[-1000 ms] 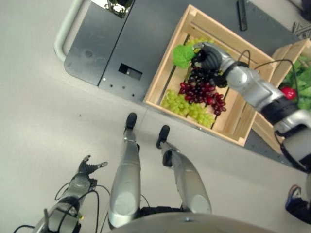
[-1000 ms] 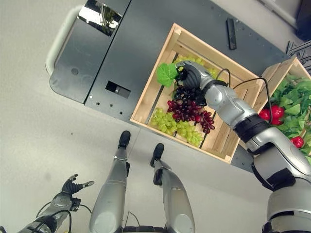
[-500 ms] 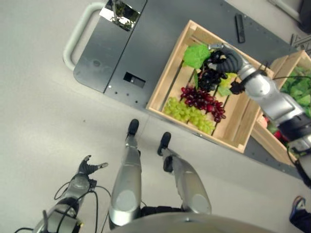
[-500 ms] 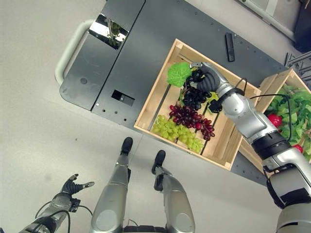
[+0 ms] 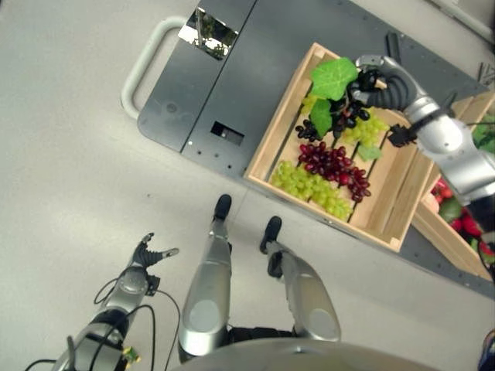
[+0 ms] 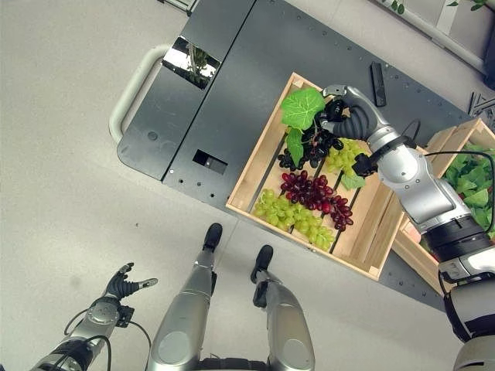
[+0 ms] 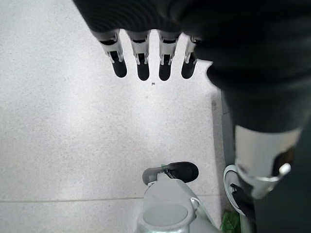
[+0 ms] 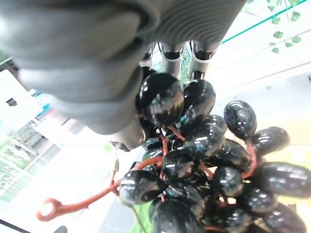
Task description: Pick up the fruits from the basket on one side to the basket on the other side
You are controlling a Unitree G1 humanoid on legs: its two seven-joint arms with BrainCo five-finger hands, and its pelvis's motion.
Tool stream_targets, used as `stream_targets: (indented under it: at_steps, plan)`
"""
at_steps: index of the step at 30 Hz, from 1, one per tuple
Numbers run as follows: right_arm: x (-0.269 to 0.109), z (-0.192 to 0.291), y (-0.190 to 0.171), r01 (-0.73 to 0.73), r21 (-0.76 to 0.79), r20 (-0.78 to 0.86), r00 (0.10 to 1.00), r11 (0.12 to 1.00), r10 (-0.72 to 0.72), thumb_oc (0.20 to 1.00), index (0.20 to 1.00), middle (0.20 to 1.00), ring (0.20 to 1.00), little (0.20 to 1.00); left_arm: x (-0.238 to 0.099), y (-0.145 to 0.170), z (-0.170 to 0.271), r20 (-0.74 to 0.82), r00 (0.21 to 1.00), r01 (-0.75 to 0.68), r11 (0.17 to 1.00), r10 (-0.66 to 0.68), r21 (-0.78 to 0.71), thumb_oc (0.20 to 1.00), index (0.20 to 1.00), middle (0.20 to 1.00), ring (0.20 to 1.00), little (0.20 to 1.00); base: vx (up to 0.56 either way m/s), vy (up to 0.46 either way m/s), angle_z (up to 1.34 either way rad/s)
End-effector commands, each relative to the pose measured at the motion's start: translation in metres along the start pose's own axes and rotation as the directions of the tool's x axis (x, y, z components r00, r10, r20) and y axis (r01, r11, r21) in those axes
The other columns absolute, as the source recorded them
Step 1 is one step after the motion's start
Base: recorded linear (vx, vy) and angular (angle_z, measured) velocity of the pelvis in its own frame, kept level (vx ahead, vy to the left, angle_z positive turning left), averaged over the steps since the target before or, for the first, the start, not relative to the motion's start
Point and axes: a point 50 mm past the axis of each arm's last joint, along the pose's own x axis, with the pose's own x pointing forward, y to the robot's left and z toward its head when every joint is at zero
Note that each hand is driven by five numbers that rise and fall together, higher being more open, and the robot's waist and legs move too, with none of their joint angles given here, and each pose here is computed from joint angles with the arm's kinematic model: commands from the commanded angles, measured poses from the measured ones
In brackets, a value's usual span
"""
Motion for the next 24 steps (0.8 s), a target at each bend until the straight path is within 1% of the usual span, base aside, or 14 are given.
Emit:
stream_targets:
  at_steps: [1, 3, 8, 11, 12, 13, 16, 17, 21, 24]
  plan:
    - [-0.006, 0.018, -0.019, 0.056, 0.017, 0.114, 0.992, 0.998, -0.058, 0.2, 0.2, 0.2, 0.2, 0.2, -0.012, -0.001, -0.025, -0.036, 0.999, -0.001, 0.998, 0.003, 0.058, 1.0, 1.0, 1.0, 1.0, 1.0, 0.0, 0.0, 0.0]
    - [-0.006, 0.018, -0.022, 0.059, 0.022, 0.113, 0.992, 0.998, -0.061, 0.2, 0.2, 0.2, 0.2, 0.2, -0.011, 0.001, -0.02, -0.008, 1.0, -0.009, 0.998, 0.01, 0.058, 1.0, 1.0, 1.0, 1.0, 1.0, 0.0, 0.0, 0.0]
    - [-0.011, 0.014, -0.028, 0.07, 0.03, 0.094, 0.993, 0.997, -0.072, 0.2, 0.2, 0.2, 0.2, 0.2, -0.011, 0.005, 0.004, 0.11, 0.994, -0.016, 1.0, 0.017, -0.006, 1.0, 1.0, 1.0, 1.0, 1.0, 0.0, 0.0, 0.0]
    - [-0.015, 0.009, -0.028, 0.074, 0.044, 0.076, 0.994, 0.996, -0.077, 0.2, 0.2, 0.2, 0.2, 0.2, -0.012, 0.008, 0.017, 0.181, 0.983, -0.018, 1.0, 0.019, -0.007, 1.0, 1.0, 1.0, 1.0, 1.0, 0.0, 0.0, 0.0]
    - [-0.015, 0.009, -0.028, 0.074, 0.045, 0.075, 0.994, 0.996, -0.078, 0.2, 0.2, 0.2, 0.2, 0.2, -0.012, 0.008, 0.017, 0.181, 0.983, -0.018, 1.0, 0.019, -0.006, 1.0, 1.0, 1.0, 1.0, 1.0, 0.0, 0.0, 0.0]
    - [-0.017, 0.007, -0.029, 0.074, 0.044, 0.064, 0.995, 0.996, -0.076, 0.2, 0.2, 0.2, 0.2, 0.2, -0.015, 0.011, 0.027, 0.239, 0.971, -0.015, 1.0, 0.012, 0.008, 1.0, 1.0, 1.0, 1.0, 1.0, 0.0, 0.0, 0.0]
    - [-0.018, 0.005, -0.028, 0.073, 0.047, 0.057, 0.995, 0.996, -0.076, 0.2, 0.2, 0.2, 0.2, 0.2, -0.016, 0.014, 0.03, 0.258, 0.966, -0.021, 1.0, 0.017, 0.013, 1.0, 1.0, 1.0, 1.0, 1.0, 0.0, 0.0, 0.0]
    - [-0.02, -0.001, -0.029, 0.078, 0.051, 0.03, 0.996, 0.996, -0.08, 0.2, 0.2, 0.2, 0.2, 0.2, -0.019, 0.023, 0.04, 0.315, 0.948, -0.035, 0.999, 0.036, -0.007, 1.0, 1.0, 1.0, 1.0, 1.0, 0.0, 0.0, 0.0]
    - [-0.023, -0.006, -0.029, 0.077, 0.055, 0.012, 0.997, 0.995, -0.078, 0.2, 0.2, 0.2, 0.2, 0.2, -0.023, 0.032, 0.041, 0.334, 0.941, -0.049, 0.998, 0.058, -0.035, 1.0, 1.0, 1.0, 1.0, 1.0, 0.01, 0.004, 0.0]
    - [-0.026, -0.01, -0.028, 0.066, 0.065, -0.006, 0.998, 0.996, -0.066, 0.2, 0.2, 0.2, 0.2, 0.2, -0.03, 0.044, 0.052, 0.398, 0.915, -0.052, 0.997, 0.073, -0.063, 1.0, 1.0, 1.0, 1.0, 1.0, 0.02, 0.008, 0.01]
